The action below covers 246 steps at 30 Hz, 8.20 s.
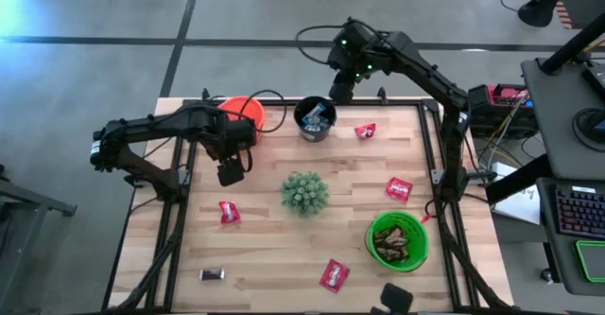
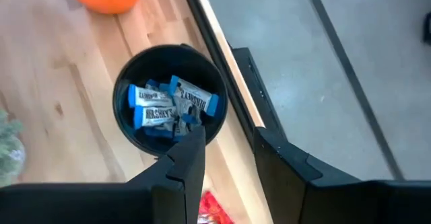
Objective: Organize candy in baskets
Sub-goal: Put the red candy into the orange bucket
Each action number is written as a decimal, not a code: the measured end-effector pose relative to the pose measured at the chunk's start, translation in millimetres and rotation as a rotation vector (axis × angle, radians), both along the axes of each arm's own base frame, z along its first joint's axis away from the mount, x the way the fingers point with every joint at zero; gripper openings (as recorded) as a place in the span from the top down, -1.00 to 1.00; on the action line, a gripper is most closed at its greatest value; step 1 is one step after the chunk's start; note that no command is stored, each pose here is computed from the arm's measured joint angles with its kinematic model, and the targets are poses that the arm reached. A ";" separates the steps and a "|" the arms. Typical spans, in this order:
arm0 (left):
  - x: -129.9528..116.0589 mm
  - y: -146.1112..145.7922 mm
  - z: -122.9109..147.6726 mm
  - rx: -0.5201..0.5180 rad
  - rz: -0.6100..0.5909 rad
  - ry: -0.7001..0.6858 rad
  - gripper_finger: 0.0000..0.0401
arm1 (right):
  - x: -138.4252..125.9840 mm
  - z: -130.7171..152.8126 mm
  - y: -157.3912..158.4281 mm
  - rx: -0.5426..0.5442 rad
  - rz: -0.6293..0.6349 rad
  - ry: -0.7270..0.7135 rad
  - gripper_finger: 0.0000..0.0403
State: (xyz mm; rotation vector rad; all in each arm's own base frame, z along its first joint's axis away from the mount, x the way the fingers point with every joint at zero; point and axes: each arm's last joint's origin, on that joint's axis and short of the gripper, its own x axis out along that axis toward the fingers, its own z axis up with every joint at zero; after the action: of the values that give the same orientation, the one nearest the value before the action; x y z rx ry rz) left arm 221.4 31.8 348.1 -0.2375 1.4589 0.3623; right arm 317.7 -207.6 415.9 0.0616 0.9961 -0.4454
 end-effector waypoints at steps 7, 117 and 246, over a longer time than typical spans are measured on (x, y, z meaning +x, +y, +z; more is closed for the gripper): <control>0.0 -11.2 -1.4 -0.007 0.038 -0.003 0.00 | -9.7 6.8 8.0 0.080 -0.108 -0.019 0.41; -16.7 -93.8 -192.9 -0.056 1.309 0.050 0.00 | 9.7 11.1 108.6 0.182 0.078 0.079 0.41; -53.2 87.6 -47.8 0.623 0.682 -0.832 0.92 | -3.6 8.2 64.3 -0.009 -0.044 0.174 0.41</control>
State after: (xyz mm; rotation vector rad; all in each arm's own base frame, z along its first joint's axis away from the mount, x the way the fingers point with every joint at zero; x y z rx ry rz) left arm 168.2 119.4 300.4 -0.3214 0.3678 1.0965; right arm 314.1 -143.3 424.1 0.0374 1.1651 -0.5013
